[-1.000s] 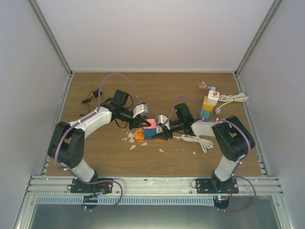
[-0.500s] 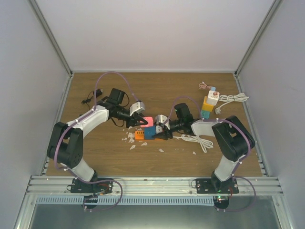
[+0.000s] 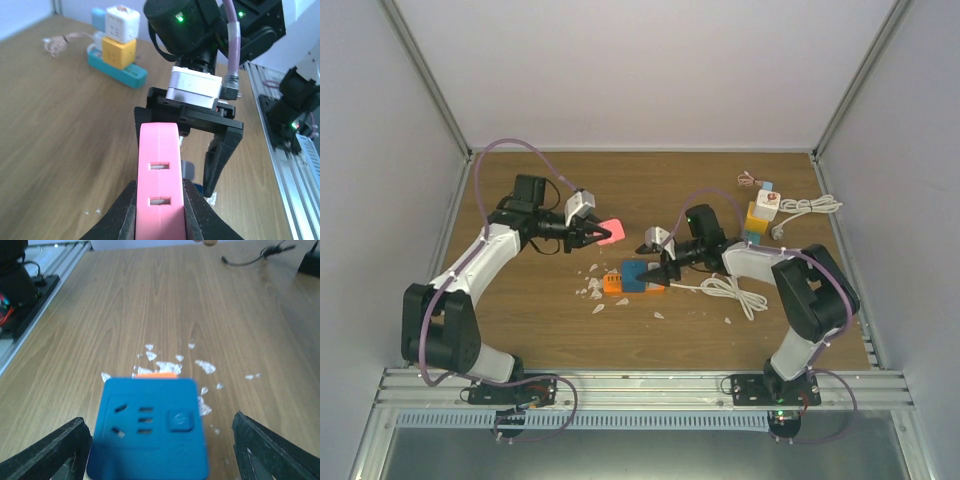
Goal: Pull the plug off the socket
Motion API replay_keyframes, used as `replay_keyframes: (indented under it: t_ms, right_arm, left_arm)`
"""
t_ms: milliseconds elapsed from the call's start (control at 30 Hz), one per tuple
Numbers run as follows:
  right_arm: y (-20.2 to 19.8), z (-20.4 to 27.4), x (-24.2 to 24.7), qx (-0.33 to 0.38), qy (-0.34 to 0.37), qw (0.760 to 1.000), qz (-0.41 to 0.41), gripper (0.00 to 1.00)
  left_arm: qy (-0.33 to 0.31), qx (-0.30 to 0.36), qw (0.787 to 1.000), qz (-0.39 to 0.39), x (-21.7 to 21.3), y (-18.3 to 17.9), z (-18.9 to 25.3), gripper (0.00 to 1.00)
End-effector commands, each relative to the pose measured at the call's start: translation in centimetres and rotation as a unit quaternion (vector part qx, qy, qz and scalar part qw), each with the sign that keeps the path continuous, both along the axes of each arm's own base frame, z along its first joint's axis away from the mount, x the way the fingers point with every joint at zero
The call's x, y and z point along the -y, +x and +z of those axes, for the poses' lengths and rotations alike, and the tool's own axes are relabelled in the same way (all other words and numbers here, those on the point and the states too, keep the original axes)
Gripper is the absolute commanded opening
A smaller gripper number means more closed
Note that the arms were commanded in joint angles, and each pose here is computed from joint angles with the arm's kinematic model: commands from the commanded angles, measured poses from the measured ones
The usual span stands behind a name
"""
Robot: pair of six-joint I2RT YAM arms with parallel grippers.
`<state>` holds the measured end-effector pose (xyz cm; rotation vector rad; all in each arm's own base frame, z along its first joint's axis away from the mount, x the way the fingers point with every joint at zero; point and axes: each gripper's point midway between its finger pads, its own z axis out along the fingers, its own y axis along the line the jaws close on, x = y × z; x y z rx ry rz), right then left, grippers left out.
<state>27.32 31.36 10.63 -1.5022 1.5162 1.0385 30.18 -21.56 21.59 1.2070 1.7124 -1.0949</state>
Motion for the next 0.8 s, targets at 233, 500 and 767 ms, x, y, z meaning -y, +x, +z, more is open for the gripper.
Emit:
replay_keyframes:
  t_ms: [233, 500, 767]
  right_arm:
    - [0.1, 10.0, -0.9, -0.042, 0.091, 0.994, 0.032, 0.79]
    - [-2.0, 12.7, -2.0, -0.104, 0.115, 0.985, 0.082, 0.74]
    - [-1.3, 14.0, -2.9, -0.116, 0.130, 0.982, 0.069, 0.74]
  left_arm:
    - [-0.055, 0.121, 0.990, 0.037, -0.6, 1.5, 8.5, 0.00]
    - [-0.059, 0.148, 0.986, 0.047, -0.5, 2.0, 10.0, 0.00]
    - [-0.063, 0.143, 0.987, 0.032, 0.5, 1.4, 9.9, 0.00]
